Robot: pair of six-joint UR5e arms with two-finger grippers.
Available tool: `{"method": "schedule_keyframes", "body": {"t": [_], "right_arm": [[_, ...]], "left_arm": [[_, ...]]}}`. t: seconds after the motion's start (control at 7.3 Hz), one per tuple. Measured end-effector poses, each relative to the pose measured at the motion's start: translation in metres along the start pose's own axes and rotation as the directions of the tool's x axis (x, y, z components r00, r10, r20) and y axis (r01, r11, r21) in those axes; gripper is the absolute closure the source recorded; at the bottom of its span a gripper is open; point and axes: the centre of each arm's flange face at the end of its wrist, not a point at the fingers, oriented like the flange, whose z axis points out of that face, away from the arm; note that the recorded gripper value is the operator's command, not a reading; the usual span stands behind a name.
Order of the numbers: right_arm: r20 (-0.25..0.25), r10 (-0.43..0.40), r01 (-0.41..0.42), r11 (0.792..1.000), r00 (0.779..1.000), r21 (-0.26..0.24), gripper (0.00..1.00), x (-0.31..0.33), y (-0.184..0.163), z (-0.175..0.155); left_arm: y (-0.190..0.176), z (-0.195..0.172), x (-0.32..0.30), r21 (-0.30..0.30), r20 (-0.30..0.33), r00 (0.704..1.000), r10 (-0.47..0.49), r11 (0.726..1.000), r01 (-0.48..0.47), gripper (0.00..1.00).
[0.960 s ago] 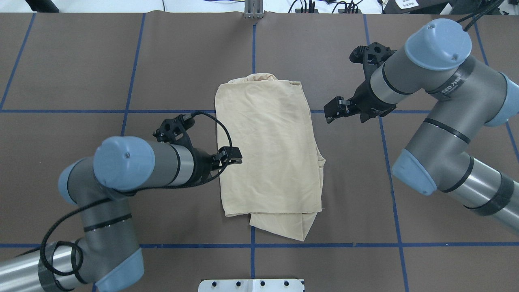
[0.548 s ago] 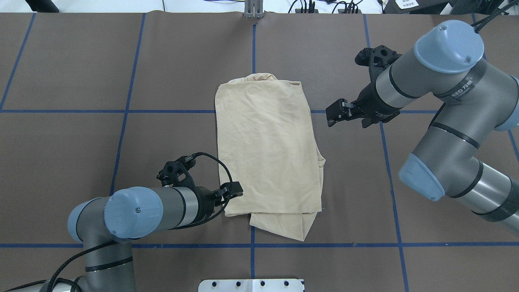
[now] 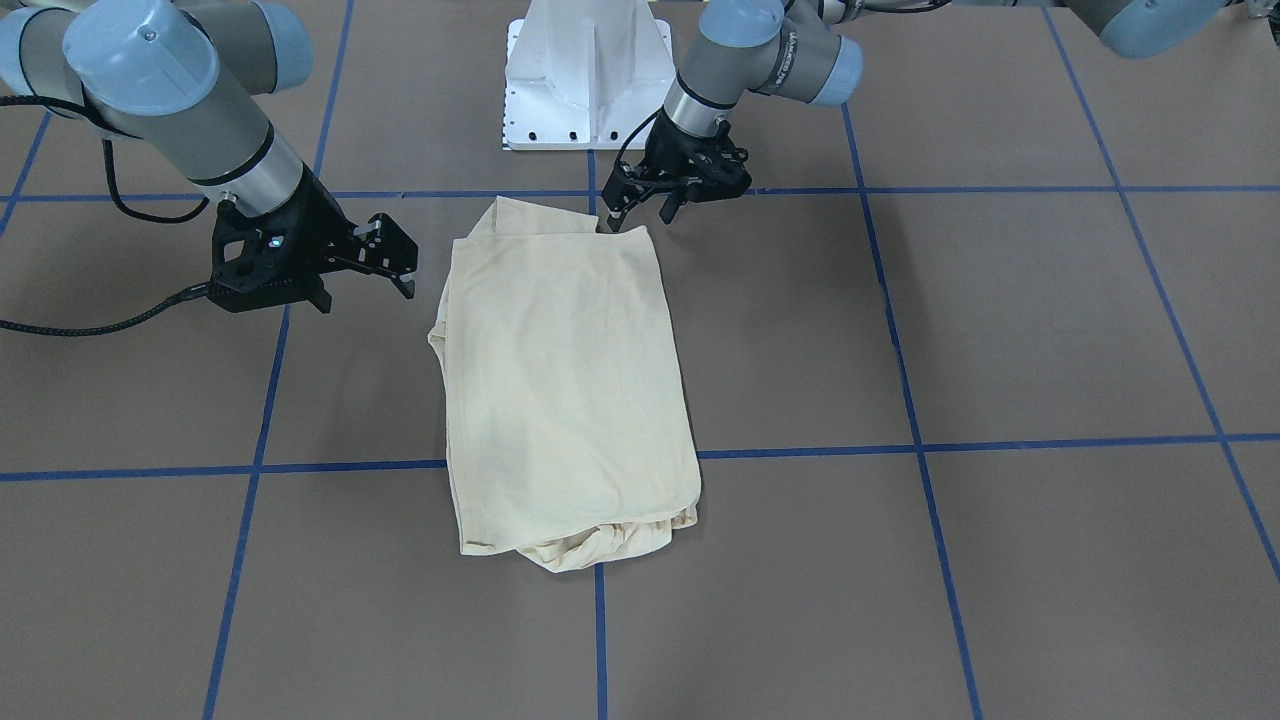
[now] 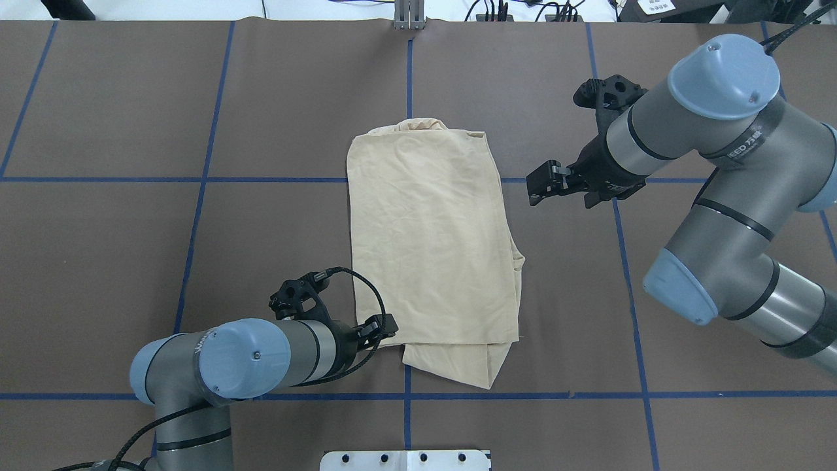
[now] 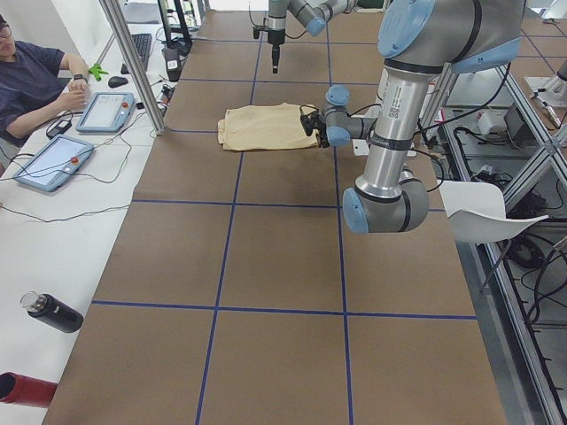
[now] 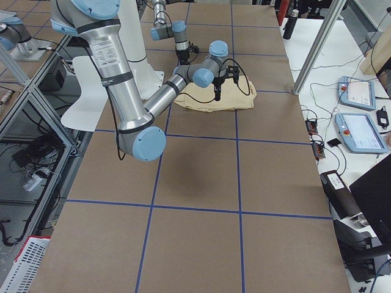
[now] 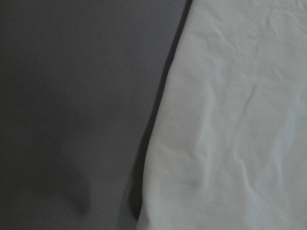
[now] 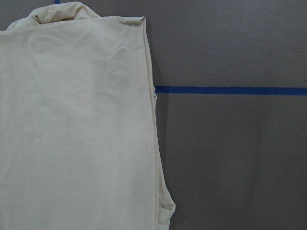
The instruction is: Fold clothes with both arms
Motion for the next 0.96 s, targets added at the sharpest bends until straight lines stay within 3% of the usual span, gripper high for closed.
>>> {"method": "schedule_keyframes", "body": {"t": [0.55, 0.96], "right_arm": [[-0.001, 0.001, -0.001, 1.0, 1.0, -0.002, 0.0, 0.0007, -0.0002, 0.0011], [-0.004, -0.001, 0.001, 1.0, 1.0, -0.003, 0.0, 0.0016, -0.0006, 0.0022]], "left_arm": [[-0.0014, 0.0079, 0.0019, 0.007, 0.009, 1.0, 0.0, 1.0, 0.0, 0.2], [-0.0053, 0.0074, 0.0062, 0.013, 0.004, 1.0, -0.003, 1.0, 0.003, 0.21]]}}
